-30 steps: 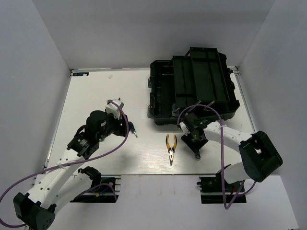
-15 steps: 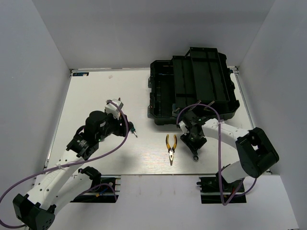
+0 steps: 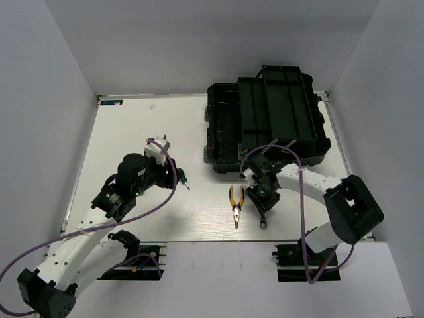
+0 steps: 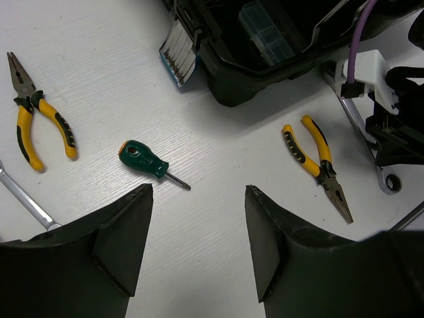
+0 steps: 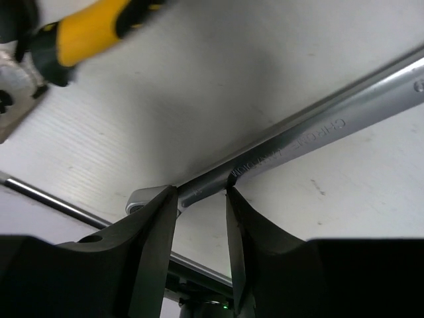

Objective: Sort the tools into containers

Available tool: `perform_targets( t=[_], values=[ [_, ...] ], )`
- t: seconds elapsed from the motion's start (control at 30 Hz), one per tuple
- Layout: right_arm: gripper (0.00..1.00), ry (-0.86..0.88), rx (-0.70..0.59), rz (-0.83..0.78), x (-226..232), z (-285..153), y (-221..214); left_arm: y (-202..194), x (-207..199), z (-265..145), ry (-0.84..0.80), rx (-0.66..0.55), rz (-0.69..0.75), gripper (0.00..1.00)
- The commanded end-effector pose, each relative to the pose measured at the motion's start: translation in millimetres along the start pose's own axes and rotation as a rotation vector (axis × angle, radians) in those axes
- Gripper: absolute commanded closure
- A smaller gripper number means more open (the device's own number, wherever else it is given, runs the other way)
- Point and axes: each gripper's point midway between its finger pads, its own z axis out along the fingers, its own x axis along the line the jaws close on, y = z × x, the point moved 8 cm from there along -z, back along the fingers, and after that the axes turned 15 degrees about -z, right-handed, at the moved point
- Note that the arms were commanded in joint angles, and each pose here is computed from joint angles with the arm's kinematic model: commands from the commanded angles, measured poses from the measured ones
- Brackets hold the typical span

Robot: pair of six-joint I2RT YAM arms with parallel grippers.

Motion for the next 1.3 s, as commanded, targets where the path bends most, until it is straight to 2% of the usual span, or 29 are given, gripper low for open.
perform_targets(
  t=[0.0, 0.57, 0.7, 0.9, 0.97, 1.13, 1.17, 1.2, 1.23, 1.27],
  values=[
    [0.59, 0.114, 0.013, -0.005, 18.0, 3.2, 2.8, 0.3, -0.3, -2.1, -0.015, -0.01, 0.008, 0.32],
    [0.57, 0.085, 0.017, -0.046, 34.3, 7.4, 4.7, 1.3, -1.0, -3.9, -0.019, -0.018, 0.009, 0.32],
    [0.57, 0.06, 0.024, -0.012, 34.1, 6.0, 6.8, 1.3, -1.0, -3.9, -0.019, -0.018, 0.009, 0.32],
    [0.57, -0.042, -0.022, -0.03, 25.0, -5.1, 10.0, 2.3, -1.6, -5.6, -0.023, -0.027, 0.01, 0.32],
    [0.56, -0.072, -0.076, -0.049, 23.3, -17.0, 13.5, 2.3, -1.6, -5.6, -0.023, -0.027, 0.01, 0.32],
    [0.47, -0.064, -0.182, -0.204, 24.4, -62.9, 25.5, 2.3, -1.6, -5.6, -0.023, -0.027, 0.01, 0.32],
    [0.44, -0.046, -0.198, -0.359, 22.8, -69.9, 27.2, 2.3, -1.6, -5.6, -0.023, -0.027, 0.01, 0.32],
    [0.33, 0.009, -0.208, -0.419, 26.7, -74.8, 27.0, 2.3, -1.6, -5.6, -0.023, -0.027, 0.01, 0.32],
    [0.3, 0.046, -0.251, -0.487, 29.3, -85.4, 33.8, 2.3, -1.6, -5.6, -0.023, -0.027, 0.01, 0.32],
    [0.26, 0.07, -0.211, -0.695, 24.9, -85.9, 26.7, 2.3, -1.6, -5.6, -0.023, -0.027, 0.01, 0.32]
  ],
)
